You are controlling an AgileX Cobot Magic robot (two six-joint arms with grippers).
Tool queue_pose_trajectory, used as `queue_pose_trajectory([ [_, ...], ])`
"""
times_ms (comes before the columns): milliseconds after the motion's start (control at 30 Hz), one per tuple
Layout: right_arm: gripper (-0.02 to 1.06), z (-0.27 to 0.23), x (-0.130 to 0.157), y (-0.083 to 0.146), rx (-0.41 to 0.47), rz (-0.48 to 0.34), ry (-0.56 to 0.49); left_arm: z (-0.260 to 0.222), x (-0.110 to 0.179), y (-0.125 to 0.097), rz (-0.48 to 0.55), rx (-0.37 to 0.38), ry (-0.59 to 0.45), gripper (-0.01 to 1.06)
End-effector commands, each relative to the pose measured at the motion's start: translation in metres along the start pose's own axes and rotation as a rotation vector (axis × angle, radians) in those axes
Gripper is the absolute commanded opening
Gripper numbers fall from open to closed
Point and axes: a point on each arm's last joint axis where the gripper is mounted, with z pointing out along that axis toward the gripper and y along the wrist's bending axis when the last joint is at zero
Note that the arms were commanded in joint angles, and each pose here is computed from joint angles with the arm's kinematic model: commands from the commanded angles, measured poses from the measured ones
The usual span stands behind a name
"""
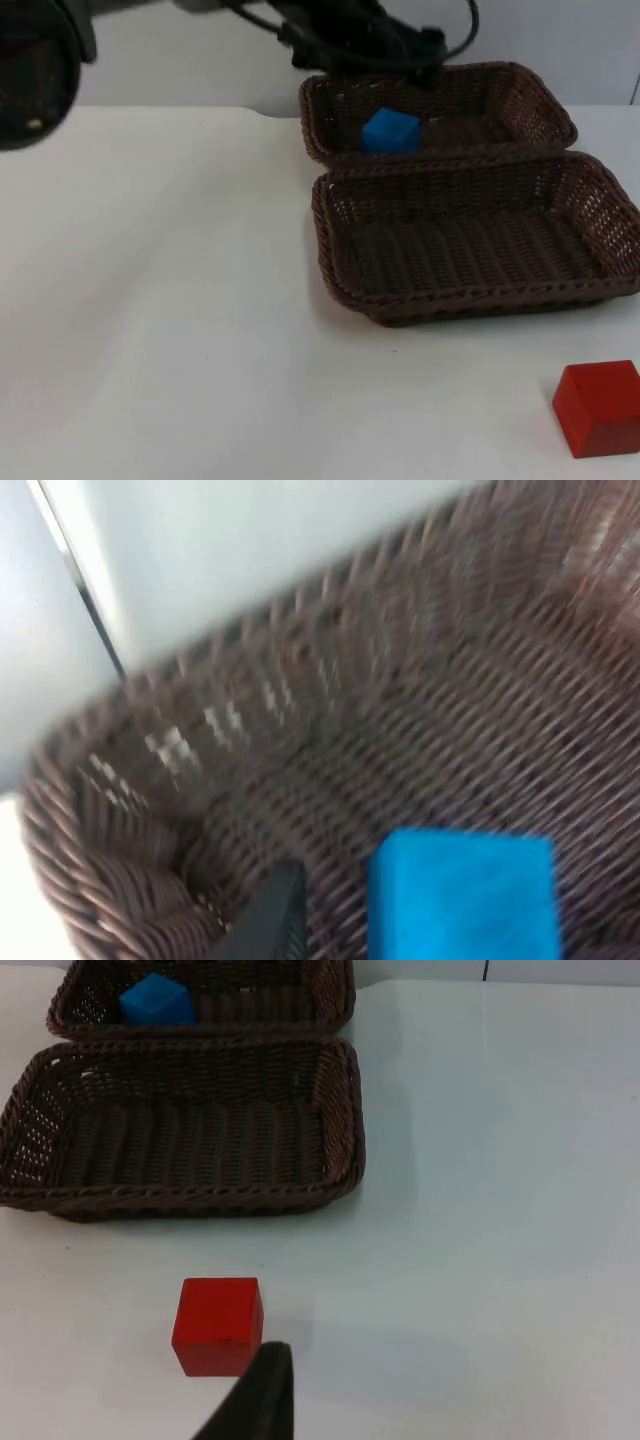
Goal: Pick up one cube with the left hand and place it into the upper basket. Pick up one cube with the right hand and place it into the lower basket.
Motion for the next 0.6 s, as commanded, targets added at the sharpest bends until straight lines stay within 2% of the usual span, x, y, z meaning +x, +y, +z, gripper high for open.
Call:
queue_pose_trajectory([
  [0,1.05,-0.001,0.000,0.000,0.004,0.002,-0.010,-0.036,-0.027,-0.007,0.002,0.016,-0.026,1.05],
  [167,1.05,-0.001,0.000,0.000,0.004,0.002,-0.010,-0.066,-0.043,-0.011,0.015,0.021,-0.015,1.05],
  [567,1.05,-0.001,0.000,0.000,0.004,0.002,-0.010,-0.085,-0.045,-0.015,0.025,0.034,0.055,1.05],
])
